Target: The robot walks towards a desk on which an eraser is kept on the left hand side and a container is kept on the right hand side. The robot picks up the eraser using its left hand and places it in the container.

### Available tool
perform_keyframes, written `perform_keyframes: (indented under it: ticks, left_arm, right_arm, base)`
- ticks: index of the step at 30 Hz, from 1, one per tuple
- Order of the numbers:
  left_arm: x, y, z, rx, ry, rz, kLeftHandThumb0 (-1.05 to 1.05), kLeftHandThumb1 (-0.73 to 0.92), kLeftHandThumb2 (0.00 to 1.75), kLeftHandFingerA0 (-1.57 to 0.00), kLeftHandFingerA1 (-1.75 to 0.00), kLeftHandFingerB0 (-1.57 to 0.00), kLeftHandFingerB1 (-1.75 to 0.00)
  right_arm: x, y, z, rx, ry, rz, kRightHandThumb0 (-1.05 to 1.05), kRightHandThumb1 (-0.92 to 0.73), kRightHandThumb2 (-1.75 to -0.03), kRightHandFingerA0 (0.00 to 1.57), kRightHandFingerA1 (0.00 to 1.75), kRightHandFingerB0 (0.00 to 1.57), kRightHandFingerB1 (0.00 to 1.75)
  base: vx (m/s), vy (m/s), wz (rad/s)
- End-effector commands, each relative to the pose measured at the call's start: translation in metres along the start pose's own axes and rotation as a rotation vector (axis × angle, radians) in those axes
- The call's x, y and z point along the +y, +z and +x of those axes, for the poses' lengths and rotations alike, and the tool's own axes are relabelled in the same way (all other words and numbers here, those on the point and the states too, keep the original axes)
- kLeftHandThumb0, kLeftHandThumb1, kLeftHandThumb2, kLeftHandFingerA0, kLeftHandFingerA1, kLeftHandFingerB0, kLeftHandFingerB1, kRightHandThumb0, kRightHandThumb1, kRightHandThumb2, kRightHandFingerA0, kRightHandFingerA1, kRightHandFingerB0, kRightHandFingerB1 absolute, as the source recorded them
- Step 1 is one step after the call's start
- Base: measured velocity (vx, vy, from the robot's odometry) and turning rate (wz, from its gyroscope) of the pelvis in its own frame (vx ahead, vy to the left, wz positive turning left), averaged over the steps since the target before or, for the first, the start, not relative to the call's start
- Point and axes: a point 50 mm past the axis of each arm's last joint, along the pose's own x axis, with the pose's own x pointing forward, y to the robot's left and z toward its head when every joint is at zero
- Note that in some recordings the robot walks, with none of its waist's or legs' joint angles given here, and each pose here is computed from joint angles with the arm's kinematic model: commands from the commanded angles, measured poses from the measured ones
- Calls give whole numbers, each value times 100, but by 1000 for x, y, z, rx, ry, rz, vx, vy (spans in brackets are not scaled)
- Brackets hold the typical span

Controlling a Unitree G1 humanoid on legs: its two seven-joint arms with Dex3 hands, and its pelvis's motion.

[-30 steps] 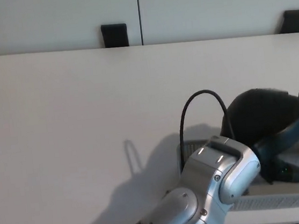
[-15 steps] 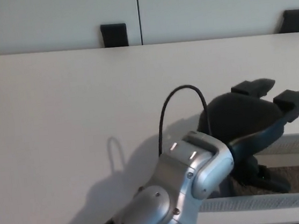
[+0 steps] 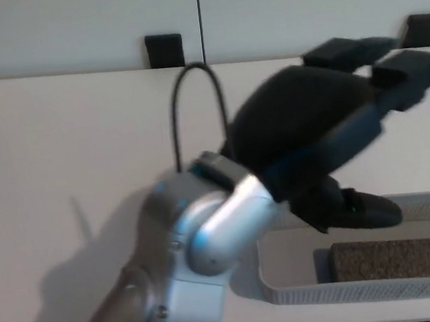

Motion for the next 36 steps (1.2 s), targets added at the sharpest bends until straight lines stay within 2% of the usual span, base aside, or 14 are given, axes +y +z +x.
perform_keyframes:
  ticks: [1,3,15,17,19,21,22,23,24,25,26,27,31,36]
  left_arm:
    - [66,-1,-160,-480,-79,-631,-96,67,69,-46,-41,-66,-42]
    - [67,-17,-188,-435,-32,-704,-100,83,66,-43,-40,-65,-40]
    - [59,-49,-303,-260,121,-1052,-98,85,68,-73,-49,-75,-46]
    - [57,-50,-316,-247,81,-1134,-98,84,66,-75,-50,-75,-46]
    - [58,-51,-321,-252,49,-1166,-104,64,89,-73,-57,-69,-51]
    - [61,-50,-326,-225,23,-1151,-101,89,68,-81,-51,-82,-47]
    - [62,-49,-328,-208,5,-1147,-100,73,123,-80,-59,-82,-58]
    - [63,-49,-330,-187,-18,-1150,-105,71,122,-82,-56,-79,-54]
    - [63,-50,-332,-165,-57,-1182,-100,88,68,-90,-52,-80,-46]
    - [58,-50,-332,-165,-82,-1230,-104,69,119,-94,-60,-79,-60]
    - [53,-49,-331,-160,-100,-1257,-104,69,119,-94,-60,-79,-60]
    - [50,-50,-328,-178,-122,-1246,-101,89,69,-100,-53,-80,-47]
    - [27,-54,-323,-209,-120,-1334,-93,79,65,-108,-57,-83,-49]
    - [-3,-74,-326,24,-359,-1633,-77,73,61,-91,-56,-68,-47]
  right_arm:
    - [-9,-21,-10,63,-7,-77,-24,-59,-57,47,45,38,40]
    - [-9,-24,-11,69,-10,-69,-23,-59,-57,48,46,38,40]
    - [-15,-35,-15,112,-37,-71,-23,-59,-57,51,46,37,40]
    - [-16,-35,-14,111,-40,-68,-22,-59,-57,51,47,37,40]
    - [-17,-36,-14,113,-42,-70,-23,-59,-57,51,46,38,40]
    - [-17,-36,-15,113,-41,-72,-23,-59,-57,52,46,38,40]
    - [-17,-36,-15,113,-39,-78,-24,-59,-57,52,46,37,40]
    - [-17,-36,-15,113,-39,-80,-24,-59,-57,52,46,38,40]
    - [-17,-36,-15,115,-40,-81,-24,-59,-57,52,46,37,40]
    - [-16,-36,-14,119,-40,-79,-23,-59,-57,51,45,37,39]
    - [-16,-37,-14,121,-40,-77,-23,-59,-57,51,45,37,39]
    - [-15,-37,-14,121,-39,-76,-23,-58,-57,51,46,37,40]
    - [-15,-38,-14,125,-40,-73,-23,-59,-57,52,46,37,40]
    - [-14,-42,-17,131,-38,-71,-23,-58,-57,51,46,37,40]
  base:
    - [0,0,0]
    - [0,0,0]
    - [0,0,0]
    - [0,0,0]
    - [0,0,0]
    - [0,0,0]
    - [0,0,0]
    - [0,0,0]
    - [0,0,0]
    - [0,0,0]
    - [0,0,0]
    - [0,0,0]
    - [0,0,0]
    - [0,0,0]
